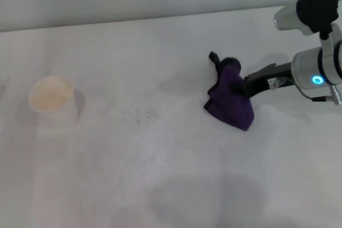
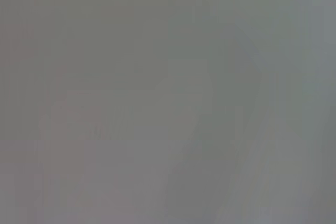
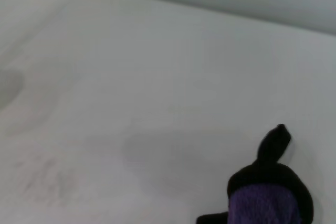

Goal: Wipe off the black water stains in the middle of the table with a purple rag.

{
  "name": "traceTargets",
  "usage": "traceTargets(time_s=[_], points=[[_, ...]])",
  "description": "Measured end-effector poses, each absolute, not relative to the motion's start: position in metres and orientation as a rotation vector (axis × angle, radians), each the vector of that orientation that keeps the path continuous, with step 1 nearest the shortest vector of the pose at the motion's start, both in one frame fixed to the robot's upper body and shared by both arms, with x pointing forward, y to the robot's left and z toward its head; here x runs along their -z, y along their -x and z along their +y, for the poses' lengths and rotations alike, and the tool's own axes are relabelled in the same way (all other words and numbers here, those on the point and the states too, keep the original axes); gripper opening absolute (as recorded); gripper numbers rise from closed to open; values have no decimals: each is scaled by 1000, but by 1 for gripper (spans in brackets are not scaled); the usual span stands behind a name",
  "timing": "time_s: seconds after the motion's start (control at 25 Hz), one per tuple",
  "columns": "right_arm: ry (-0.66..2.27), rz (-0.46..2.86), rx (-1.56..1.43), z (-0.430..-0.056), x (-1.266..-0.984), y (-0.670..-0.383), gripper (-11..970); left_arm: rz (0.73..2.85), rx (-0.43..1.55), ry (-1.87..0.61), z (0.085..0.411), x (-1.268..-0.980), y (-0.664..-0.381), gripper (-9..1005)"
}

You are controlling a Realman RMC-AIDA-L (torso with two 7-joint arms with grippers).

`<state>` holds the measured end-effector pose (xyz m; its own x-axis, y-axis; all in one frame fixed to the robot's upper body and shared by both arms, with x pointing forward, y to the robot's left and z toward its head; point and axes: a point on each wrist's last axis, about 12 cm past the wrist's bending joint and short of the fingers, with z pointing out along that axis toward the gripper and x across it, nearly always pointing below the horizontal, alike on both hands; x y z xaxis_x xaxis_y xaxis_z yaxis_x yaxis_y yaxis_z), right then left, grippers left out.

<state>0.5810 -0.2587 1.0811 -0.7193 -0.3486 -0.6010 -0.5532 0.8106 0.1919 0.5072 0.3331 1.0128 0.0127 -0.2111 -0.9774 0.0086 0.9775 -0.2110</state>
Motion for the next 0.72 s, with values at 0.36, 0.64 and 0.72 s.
traceTargets(time_s=[0.36, 0.64, 0.72], points=[[816, 2426, -512, -244, -1087, -583, 178, 1506, 204, 135, 325, -1024, -522, 888], [743, 2362, -504, -260, -1106, -588, 203, 1478, 203, 141, 327, -1026, -520, 888], [699, 2339, -515, -268, -1110, -590, 295, 1470, 204, 139, 327, -1027, -520, 887]])
